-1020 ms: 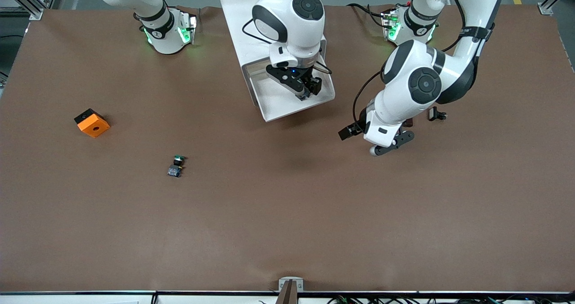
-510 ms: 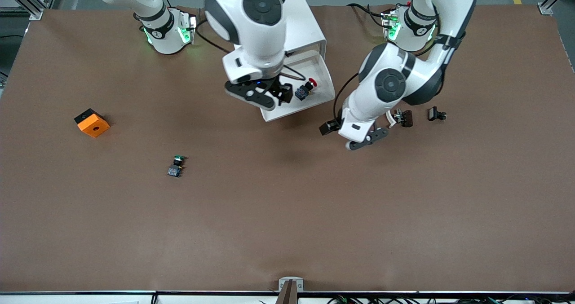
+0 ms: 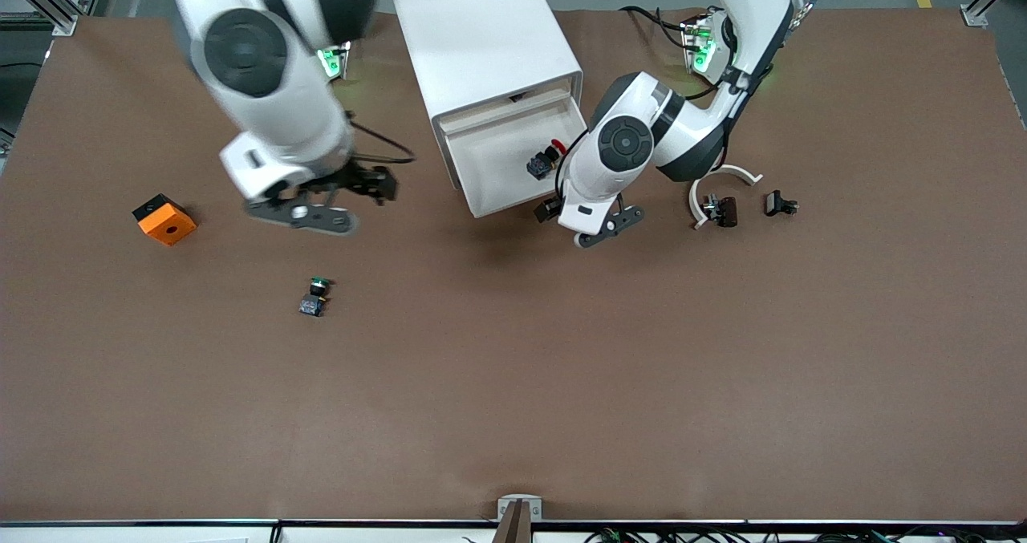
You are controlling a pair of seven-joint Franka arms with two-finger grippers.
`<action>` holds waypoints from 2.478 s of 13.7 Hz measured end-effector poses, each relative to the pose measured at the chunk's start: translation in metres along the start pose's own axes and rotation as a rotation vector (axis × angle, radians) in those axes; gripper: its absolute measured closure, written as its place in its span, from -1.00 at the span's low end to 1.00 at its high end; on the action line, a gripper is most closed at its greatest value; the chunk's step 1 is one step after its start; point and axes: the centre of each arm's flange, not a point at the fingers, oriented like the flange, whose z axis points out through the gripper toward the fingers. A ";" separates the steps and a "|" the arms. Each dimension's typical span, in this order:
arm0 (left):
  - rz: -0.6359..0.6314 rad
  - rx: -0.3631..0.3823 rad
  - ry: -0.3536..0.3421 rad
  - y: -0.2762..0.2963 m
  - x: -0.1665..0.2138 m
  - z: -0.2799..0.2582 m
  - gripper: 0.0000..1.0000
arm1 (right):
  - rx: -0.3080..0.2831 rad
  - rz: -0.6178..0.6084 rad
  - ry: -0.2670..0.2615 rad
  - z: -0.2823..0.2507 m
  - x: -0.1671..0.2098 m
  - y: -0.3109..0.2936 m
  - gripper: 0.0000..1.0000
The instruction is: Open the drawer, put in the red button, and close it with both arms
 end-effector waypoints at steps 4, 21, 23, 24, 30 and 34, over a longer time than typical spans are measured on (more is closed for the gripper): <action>-0.027 0.014 -0.081 0.004 -0.020 0.014 -1.00 | 0.023 -0.086 -0.047 -0.018 0.029 0.111 -1.00; -0.146 0.052 -0.296 0.025 -0.106 0.059 -1.00 | 0.082 -0.128 -0.100 -0.010 0.058 0.286 -1.00; -0.167 0.046 -0.290 0.028 -0.105 0.054 -1.00 | 0.083 -0.121 -0.114 -0.009 0.057 0.291 -1.00; -0.174 0.042 -0.279 0.029 -0.101 0.051 -1.00 | 0.083 -0.118 -0.113 -0.009 0.057 0.292 -1.00; -0.215 -0.013 -0.126 0.020 -0.002 -0.004 -1.00 | 0.101 -0.064 -0.082 -0.040 0.041 0.331 -1.00; -0.279 -0.038 -0.008 -0.012 0.089 -0.068 -1.00 | 0.103 -0.080 -0.041 -0.061 0.025 0.326 -1.00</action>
